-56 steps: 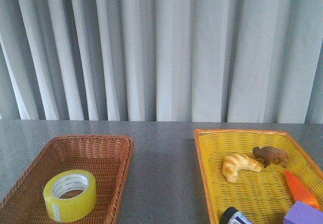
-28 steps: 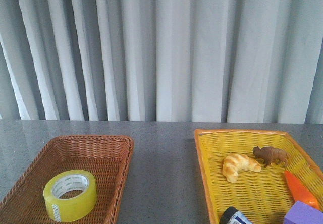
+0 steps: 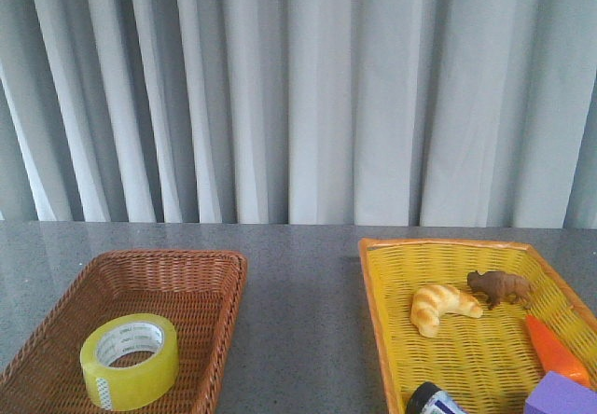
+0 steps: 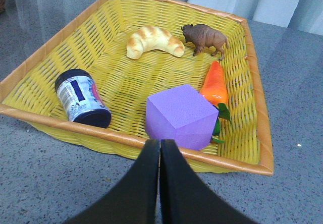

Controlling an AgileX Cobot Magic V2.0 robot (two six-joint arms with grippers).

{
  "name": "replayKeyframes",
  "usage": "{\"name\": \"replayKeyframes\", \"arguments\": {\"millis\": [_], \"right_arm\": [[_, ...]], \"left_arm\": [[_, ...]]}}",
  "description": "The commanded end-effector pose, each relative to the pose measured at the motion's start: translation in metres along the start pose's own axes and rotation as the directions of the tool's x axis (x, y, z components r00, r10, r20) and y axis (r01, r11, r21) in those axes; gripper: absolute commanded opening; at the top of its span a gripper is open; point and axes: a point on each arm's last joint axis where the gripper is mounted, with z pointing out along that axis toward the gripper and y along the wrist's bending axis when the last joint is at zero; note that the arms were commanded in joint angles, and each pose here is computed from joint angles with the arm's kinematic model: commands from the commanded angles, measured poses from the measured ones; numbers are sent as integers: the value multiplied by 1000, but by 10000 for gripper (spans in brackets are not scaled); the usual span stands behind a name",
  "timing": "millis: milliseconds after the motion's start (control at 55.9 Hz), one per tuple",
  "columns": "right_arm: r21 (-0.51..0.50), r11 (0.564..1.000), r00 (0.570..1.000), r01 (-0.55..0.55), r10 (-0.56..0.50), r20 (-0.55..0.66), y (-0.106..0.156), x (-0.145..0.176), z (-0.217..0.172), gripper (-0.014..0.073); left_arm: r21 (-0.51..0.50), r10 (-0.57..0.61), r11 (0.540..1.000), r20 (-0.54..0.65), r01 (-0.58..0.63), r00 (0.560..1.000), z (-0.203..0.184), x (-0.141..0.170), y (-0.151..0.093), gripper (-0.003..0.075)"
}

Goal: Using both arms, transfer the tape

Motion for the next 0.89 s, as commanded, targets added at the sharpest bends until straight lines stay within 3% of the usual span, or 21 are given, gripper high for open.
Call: {"name": "replayKeyframes", "arguments": {"millis": [0, 322, 483, 644, 733, 877], "right_arm": [[-11, 1000, 997, 15, -14, 77, 0, -13, -3, -7], [-8, 1000, 998, 13, -13, 67, 0, -12, -2, -7], [-67, 993, 994, -95, 98, 37, 4, -9, -5, -7], [-27, 992, 987, -126, 128, 99, -2, -7, -16, -7], [12, 990, 972, -141, 136, 192, -4, 5, -18, -7], [23, 979, 910, -201, 178, 374, 0, 36, -16, -7]], "left_arm": [[-8, -20, 1000, 114, 21, 993, -3, -13, 1, -7], [-8, -20, 1000, 114, 21, 993, -3, -13, 1, -7], [-8, -20, 1000, 114, 21, 993, -3, -13, 1, -7], [-8, -20, 1000, 114, 21, 993, -3, -13, 1, -7], [-8, -20, 1000, 114, 21, 993, -3, -13, 1, -7], [-8, -20, 1000, 114, 21, 993, -3, -13, 1, -7]]}}
